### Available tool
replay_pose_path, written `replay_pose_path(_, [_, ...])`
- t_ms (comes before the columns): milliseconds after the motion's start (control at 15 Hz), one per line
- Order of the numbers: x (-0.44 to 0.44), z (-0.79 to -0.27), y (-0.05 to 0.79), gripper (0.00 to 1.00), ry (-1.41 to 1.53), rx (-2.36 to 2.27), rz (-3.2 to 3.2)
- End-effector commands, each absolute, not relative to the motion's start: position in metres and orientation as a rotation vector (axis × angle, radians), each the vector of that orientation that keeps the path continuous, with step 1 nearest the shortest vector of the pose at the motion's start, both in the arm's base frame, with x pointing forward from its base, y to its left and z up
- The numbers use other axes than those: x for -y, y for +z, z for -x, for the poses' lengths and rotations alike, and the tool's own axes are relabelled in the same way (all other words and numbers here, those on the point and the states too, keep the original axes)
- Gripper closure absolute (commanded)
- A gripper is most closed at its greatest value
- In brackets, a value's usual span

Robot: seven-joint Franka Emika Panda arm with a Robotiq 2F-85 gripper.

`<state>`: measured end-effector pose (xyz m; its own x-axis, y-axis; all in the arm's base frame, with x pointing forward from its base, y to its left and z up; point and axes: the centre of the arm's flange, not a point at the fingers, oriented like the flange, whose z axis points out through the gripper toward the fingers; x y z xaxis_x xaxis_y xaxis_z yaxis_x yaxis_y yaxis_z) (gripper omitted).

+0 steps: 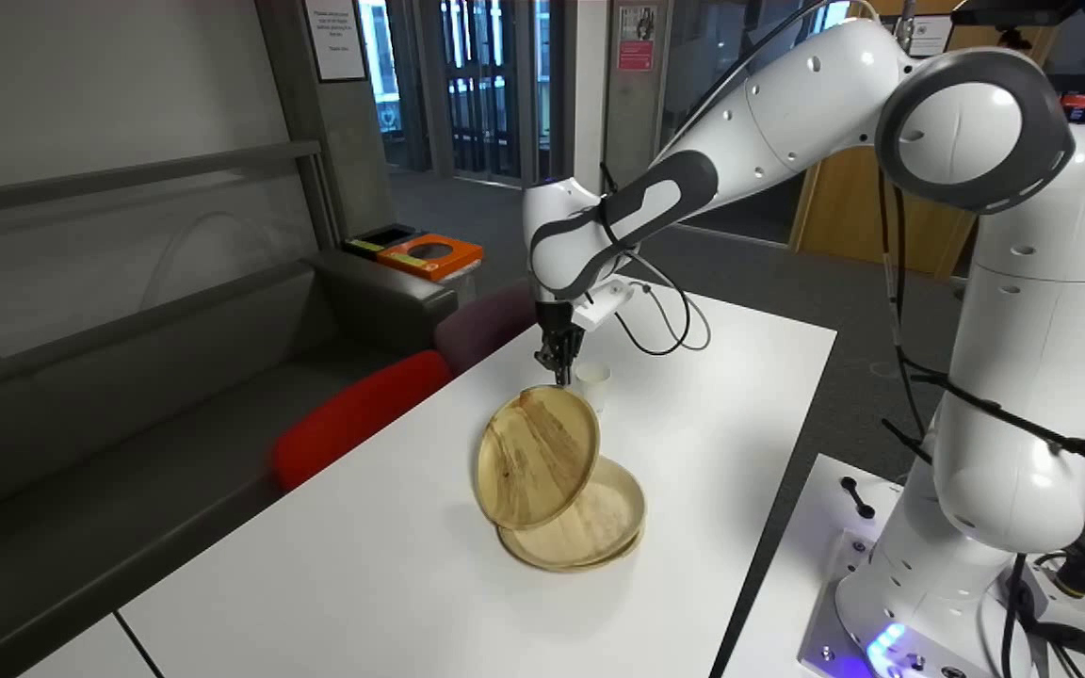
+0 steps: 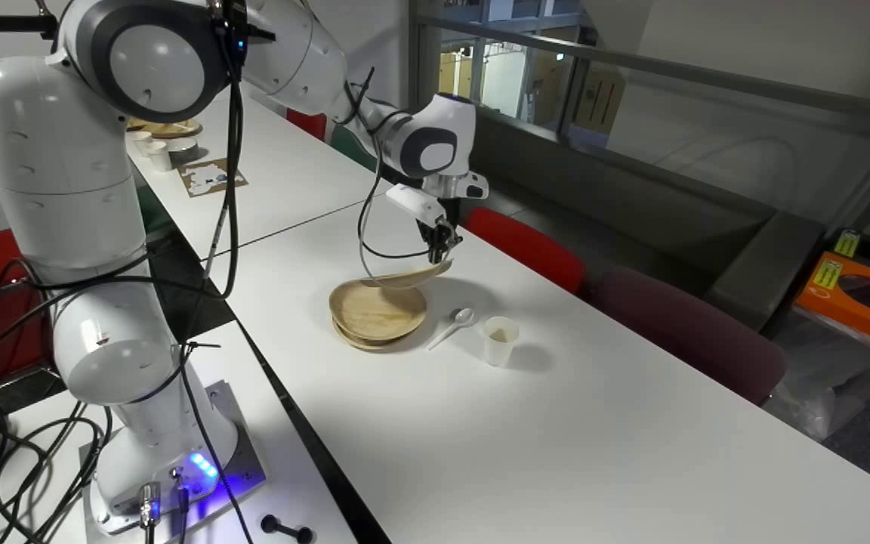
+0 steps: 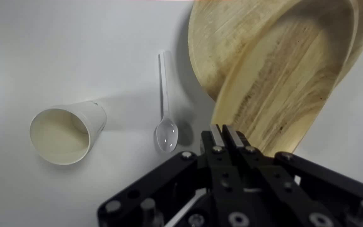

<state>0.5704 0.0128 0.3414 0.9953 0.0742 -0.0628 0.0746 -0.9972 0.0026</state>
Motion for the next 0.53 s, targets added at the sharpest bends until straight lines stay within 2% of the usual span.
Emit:
replay_pose_path(0, [0.004, -0.584, 0.371, 0.98, -0.069, 0.091, -3.202])
replay_pose_path(333, [0.015, -0.588, 0.376, 0.98, -0.038, 0.286, -3.250])
replay_pose_path(400, [0.014, -0.587, 0.370, 0.65, -0.049, 0.295, -3.236])
replay_pose_path(467, [0.012, -0.587, 0.363, 0.63, -0.066, 0.310, -3.218])
